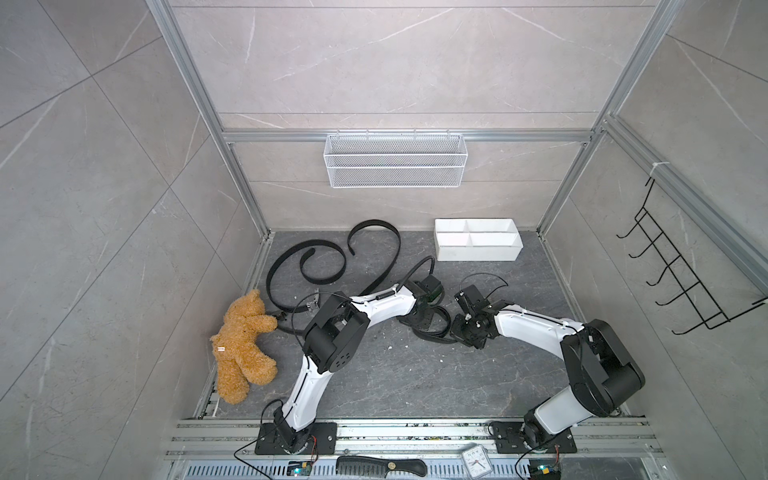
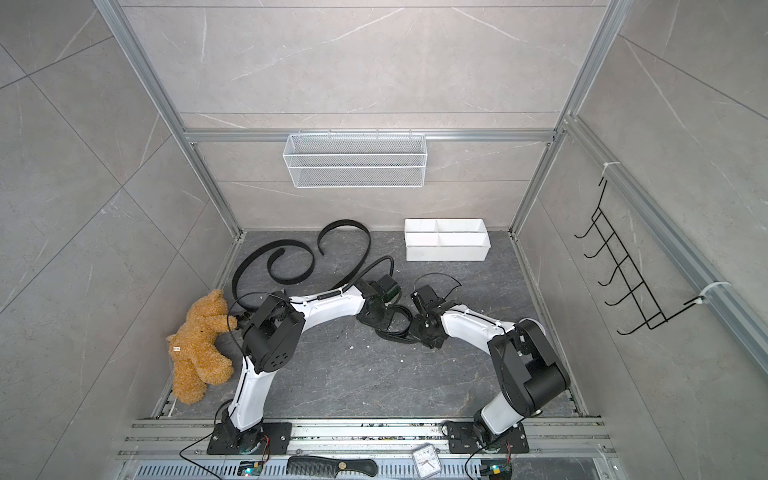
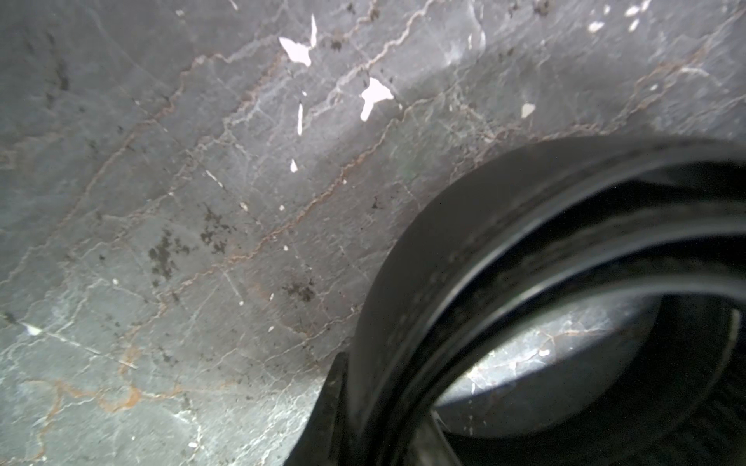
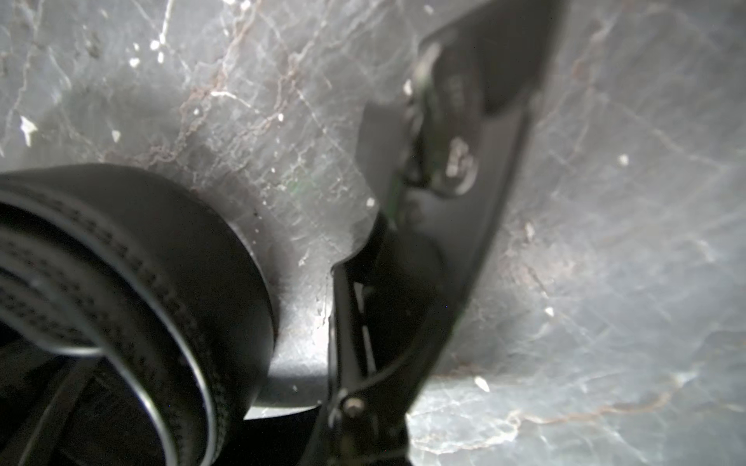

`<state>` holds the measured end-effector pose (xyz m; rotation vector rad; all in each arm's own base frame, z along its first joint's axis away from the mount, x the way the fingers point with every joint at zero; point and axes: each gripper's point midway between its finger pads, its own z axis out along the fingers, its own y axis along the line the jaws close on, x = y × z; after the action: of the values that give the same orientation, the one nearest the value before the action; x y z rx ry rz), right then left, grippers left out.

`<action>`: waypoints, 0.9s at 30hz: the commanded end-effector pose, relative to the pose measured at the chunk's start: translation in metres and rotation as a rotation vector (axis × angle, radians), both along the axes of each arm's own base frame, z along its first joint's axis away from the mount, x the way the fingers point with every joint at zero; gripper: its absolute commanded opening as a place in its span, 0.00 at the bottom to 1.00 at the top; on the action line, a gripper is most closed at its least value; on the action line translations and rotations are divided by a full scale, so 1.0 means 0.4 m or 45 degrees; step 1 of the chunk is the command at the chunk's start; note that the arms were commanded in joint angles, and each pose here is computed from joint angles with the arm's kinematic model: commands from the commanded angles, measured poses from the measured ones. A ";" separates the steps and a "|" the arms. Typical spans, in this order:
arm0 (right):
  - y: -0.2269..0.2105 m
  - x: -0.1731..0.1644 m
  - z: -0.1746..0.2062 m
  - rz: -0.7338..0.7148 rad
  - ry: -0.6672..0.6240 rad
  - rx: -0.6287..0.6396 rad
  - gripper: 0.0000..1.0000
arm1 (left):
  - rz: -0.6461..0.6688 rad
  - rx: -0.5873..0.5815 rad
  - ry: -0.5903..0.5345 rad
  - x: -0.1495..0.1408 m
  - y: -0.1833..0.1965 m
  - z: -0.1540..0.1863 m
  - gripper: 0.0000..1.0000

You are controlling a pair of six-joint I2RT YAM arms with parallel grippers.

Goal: Place the belts into the storage roll
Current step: Roll the belt at the center of the board.

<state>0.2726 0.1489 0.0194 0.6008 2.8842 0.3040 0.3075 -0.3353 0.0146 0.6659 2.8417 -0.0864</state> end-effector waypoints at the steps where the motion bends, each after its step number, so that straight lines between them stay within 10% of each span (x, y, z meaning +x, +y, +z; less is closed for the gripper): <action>1: -0.219 -0.137 -0.039 0.027 0.257 -0.462 0.11 | -0.094 0.543 0.285 -0.117 0.259 -0.133 0.19; 11: -0.221 -0.143 -0.038 0.127 0.248 -0.461 0.11 | -0.176 0.534 0.357 -0.112 0.240 -0.096 0.33; 27: -0.319 -0.048 0.025 0.083 0.202 -0.628 0.11 | -0.225 0.648 0.411 -0.140 0.300 -0.108 0.28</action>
<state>0.2831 0.0947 0.0295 0.4930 2.9051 0.0615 0.3030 -0.3221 0.0144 0.8746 2.8652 0.0235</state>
